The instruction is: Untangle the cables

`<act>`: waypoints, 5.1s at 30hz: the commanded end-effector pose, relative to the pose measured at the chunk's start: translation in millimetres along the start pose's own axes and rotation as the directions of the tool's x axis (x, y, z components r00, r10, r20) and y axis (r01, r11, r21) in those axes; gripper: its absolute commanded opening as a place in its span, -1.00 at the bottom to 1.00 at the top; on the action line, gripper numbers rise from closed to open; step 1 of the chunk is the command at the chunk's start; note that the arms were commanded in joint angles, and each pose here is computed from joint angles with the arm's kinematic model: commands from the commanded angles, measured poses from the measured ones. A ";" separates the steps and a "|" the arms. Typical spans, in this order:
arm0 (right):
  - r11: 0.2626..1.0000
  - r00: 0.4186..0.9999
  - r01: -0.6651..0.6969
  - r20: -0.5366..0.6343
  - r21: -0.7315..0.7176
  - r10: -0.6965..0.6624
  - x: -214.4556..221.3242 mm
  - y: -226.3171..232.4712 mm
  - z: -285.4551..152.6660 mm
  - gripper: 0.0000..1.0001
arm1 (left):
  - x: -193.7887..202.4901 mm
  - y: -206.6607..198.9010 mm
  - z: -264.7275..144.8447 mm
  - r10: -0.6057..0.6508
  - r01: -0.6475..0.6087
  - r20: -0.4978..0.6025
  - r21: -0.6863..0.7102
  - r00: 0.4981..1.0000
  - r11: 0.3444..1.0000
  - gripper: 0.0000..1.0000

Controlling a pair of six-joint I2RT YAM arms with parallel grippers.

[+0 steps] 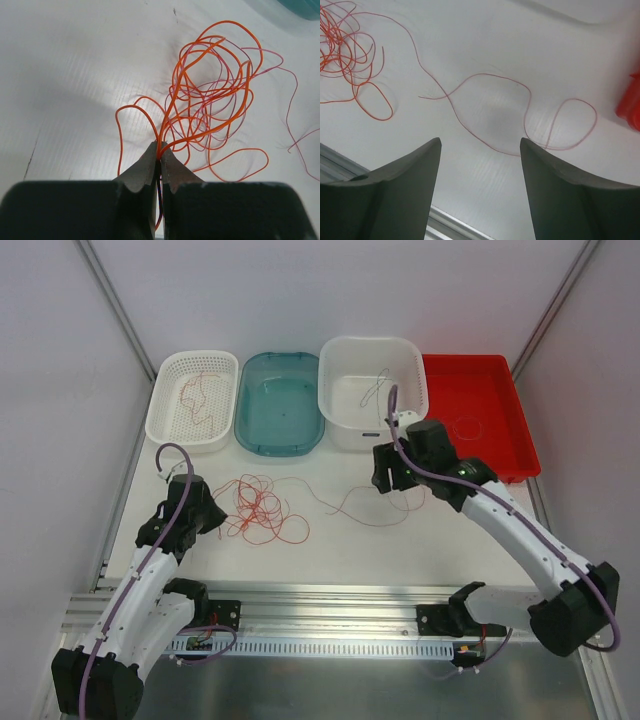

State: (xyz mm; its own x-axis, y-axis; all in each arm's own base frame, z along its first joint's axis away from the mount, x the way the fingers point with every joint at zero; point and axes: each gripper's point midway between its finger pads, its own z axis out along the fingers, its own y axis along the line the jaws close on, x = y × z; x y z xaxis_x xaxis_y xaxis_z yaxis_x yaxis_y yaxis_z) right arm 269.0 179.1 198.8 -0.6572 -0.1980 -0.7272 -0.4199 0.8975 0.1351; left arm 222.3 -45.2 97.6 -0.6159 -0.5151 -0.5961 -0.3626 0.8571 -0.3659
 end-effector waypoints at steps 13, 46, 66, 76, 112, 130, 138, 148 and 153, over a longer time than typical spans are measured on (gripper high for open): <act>0.946 0.991 0.131 0.026 -0.297 -0.129 -22.7 108.4 168.3 0.20 | -1.0 -8.0 -2.8 0.033 -0.032 -0.018 0.041 0.999 0.999 -1.00; 0.928 0.936 0.271 0.295 -0.254 -0.193 -115.3 112.3 19.6 -0.99 | -2.8 4.0 -3.6 -0.007 0.007 0.027 -0.007 1.000 1.000 -1.00; 0.951 0.645 0.207 0.763 -0.229 0.043 -183.1 50.2 -232.2 -0.99 | -19.3 22.9 -14.9 -0.014 0.026 0.099 -0.123 0.995 0.992 -1.00; 0.984 0.597 0.143 0.802 -0.107 0.001 -176.9 25.6 -260.0 -0.99 | -57.5 35.4 -32.0 0.094 -0.045 0.187 -0.251 0.978 0.967 -1.00; 0.990 0.917 0.093 -0.378 -0.106 -0.127 139.1 38.8 98.9 0.21 | -48.0 -11.7 -23.0 0.283 -0.287 0.127 0.016 0.951 0.958 -0.67; 0.979 0.825 0.196 -0.530 -0.061 -0.198 193.2 33.7 98.3 -0.03 | -47.8 -8.3 -22.0 0.284 -0.287 0.126 0.002 0.951 0.958 -0.64; 0.967 0.813 0.255 -0.534 -0.029 -0.231 193.3 29.1 100.5 -0.77 | -47.7 -8.1 -21.7 0.283 -0.285 0.125 0.000 0.951 0.958 -0.64; 0.967 0.899 0.245 -0.391 0.075 -0.198 141.5 24.7 97.4 -0.99 | -48.1 -8.5 -22.0 0.286 -0.288 0.126 0.001 0.950 0.958 -0.63; 0.972 0.957 0.195 -0.241 0.131 -0.159 89.1 18.2 74.6 -0.99 | -48.5 -8.0 -23.0 0.284 -0.287 0.132 0.001 0.950 0.958 -0.63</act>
State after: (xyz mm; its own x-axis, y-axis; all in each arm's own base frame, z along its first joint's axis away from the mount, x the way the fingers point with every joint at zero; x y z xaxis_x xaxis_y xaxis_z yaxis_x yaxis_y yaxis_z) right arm 223.6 206.8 33.1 -0.7522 -0.5149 -0.4112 -0.5282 0.8442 -0.0909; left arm 234.6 -28.9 142.0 -0.6172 -0.2600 -0.7426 -0.1849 0.9653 -0.1843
